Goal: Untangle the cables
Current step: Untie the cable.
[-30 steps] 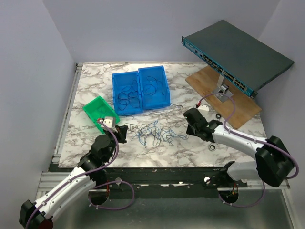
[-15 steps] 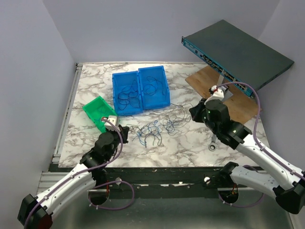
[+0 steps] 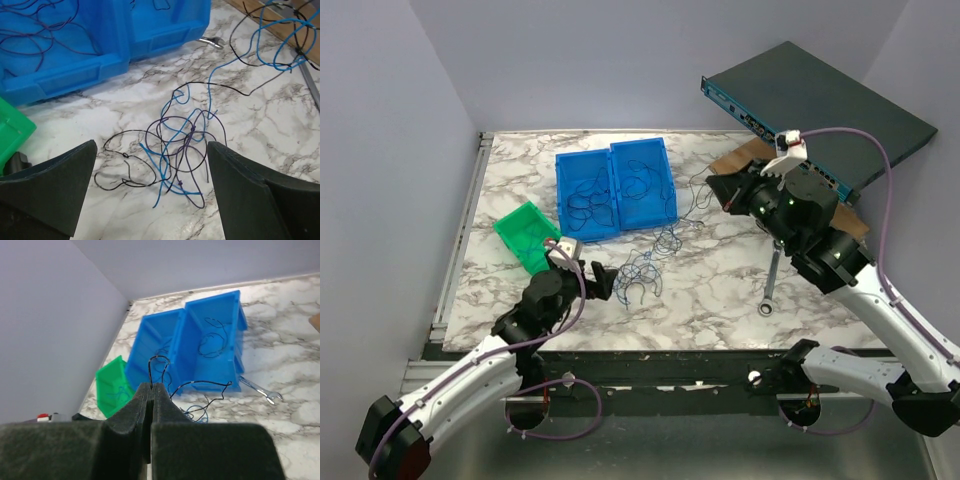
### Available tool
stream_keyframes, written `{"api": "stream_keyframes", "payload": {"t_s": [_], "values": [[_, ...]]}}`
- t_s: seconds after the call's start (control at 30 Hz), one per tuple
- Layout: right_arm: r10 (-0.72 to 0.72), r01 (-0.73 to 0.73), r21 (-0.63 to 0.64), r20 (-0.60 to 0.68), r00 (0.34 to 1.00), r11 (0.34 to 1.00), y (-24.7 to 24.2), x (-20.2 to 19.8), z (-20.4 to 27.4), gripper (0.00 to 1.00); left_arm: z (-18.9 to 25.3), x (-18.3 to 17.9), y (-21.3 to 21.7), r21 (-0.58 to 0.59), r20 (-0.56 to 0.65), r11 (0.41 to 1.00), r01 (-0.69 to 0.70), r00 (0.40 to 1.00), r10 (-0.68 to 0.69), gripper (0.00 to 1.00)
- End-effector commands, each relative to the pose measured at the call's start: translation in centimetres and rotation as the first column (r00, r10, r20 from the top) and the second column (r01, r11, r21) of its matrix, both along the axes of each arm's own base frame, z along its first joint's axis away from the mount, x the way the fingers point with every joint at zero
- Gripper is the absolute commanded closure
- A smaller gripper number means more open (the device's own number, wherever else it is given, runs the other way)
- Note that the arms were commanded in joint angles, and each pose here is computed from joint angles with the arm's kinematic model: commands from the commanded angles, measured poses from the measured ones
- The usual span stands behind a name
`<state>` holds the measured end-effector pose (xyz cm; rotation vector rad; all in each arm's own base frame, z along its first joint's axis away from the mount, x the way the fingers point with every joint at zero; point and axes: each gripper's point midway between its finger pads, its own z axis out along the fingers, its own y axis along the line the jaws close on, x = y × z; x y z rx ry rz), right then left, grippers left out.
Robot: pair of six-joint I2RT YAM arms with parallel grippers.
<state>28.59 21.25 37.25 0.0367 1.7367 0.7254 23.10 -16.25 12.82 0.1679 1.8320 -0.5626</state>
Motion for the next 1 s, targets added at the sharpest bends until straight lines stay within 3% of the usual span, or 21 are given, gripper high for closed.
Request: {"api": "stream_keyframes", "payload": {"t_s": [0.0,0.13,0.47,0.67,0.77,0.8,0.9,0.93,0.97], "values": [[0.118,-0.121,0.048,0.068,0.991,0.991,2.0,-0.9,3.7,0.99,5.1,-0.5,-3.2,-0.077,0.135,0.982,0.175,0.977,-0.163,0.04],[0.132,-0.138,0.082,0.082,0.988,0.987,2.4,-1.0,5.2,0.99,8.3,-0.7,-6.0,-0.116,0.222,0.943,0.311,0.934,-0.280,0.03],[0.187,-0.211,0.149,0.159,0.969,0.966,3.4,-1.7,10.3,0.99,6.0,2.2,-10.1,-0.104,0.091,0.926,0.364,0.930,-0.355,0.05],[0.176,-0.206,0.173,0.175,0.969,0.963,3.3,-1.7,11.7,0.99,3.0,2.7,-13.5,-0.178,0.014,0.894,0.411,0.909,-0.416,0.06],[0.152,-0.188,0.197,0.183,0.971,0.962,2.8,-1.8,12.5,0.99,1.7,4.2,-14.8,-0.193,-0.027,0.903,0.383,0.918,-0.395,0.20],[0.146,-0.185,0.203,0.189,0.971,0.962,2.6,-1.9,12.9,0.99,1.1,5.0,-15.0,-0.196,-0.047,0.914,0.355,0.928,-0.370,0.33],[0.093,-0.137,0.218,0.201,0.975,0.966,1.1,-2.2,13.9,0.99,-0.1,6.6,-14.8,-0.206,-0.092,0.941,0.269,0.952,-0.292,0.87],[0.048,-0.094,0.218,0.207,0.977,0.971,0.1,-2.1,14.5,0.99,-0.3,6.8,-14.6,-0.212,-0.108,0.946,0.244,0.957,-0.271,1.00],[0.002,-0.049,0.216,0.211,0.977,0.975,-1.0,-2.1,14.9,0.99,-0.7,6.9,-14.4,-0.211,-0.122,0.952,0.222,0.960,-0.251,1.00]]}}
